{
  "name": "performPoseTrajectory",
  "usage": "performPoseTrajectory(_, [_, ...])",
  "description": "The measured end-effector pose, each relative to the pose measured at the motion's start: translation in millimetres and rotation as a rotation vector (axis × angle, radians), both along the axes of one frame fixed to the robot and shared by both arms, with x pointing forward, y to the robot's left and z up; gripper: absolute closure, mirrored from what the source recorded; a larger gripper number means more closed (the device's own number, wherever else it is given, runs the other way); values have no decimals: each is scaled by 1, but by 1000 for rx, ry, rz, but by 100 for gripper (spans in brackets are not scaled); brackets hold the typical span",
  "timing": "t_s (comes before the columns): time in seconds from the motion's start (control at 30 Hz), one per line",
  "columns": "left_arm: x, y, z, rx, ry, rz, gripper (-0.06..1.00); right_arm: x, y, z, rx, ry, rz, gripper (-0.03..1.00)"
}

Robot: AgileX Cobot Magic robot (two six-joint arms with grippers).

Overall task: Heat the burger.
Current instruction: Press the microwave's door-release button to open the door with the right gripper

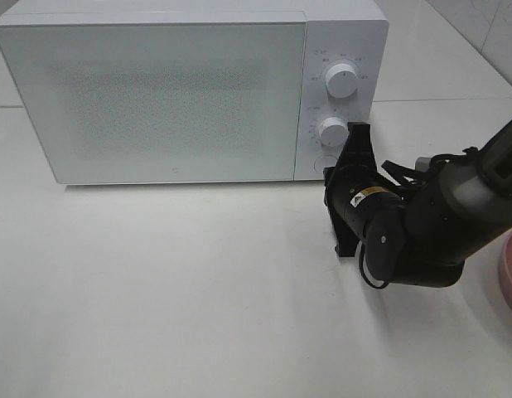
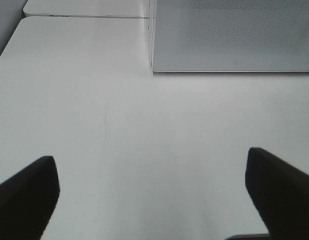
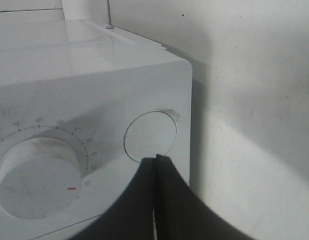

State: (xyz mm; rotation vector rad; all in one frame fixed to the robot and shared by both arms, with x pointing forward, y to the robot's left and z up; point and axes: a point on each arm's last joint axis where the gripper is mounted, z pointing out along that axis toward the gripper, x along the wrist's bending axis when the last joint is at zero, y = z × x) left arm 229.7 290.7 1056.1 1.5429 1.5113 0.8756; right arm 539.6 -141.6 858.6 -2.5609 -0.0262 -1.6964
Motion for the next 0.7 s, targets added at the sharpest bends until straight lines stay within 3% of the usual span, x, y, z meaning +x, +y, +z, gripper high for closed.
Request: performPoseTrajectory(0.7, [0, 0, 0, 0, 0, 0, 2, 30, -1, -12, 10, 7, -10, 96])
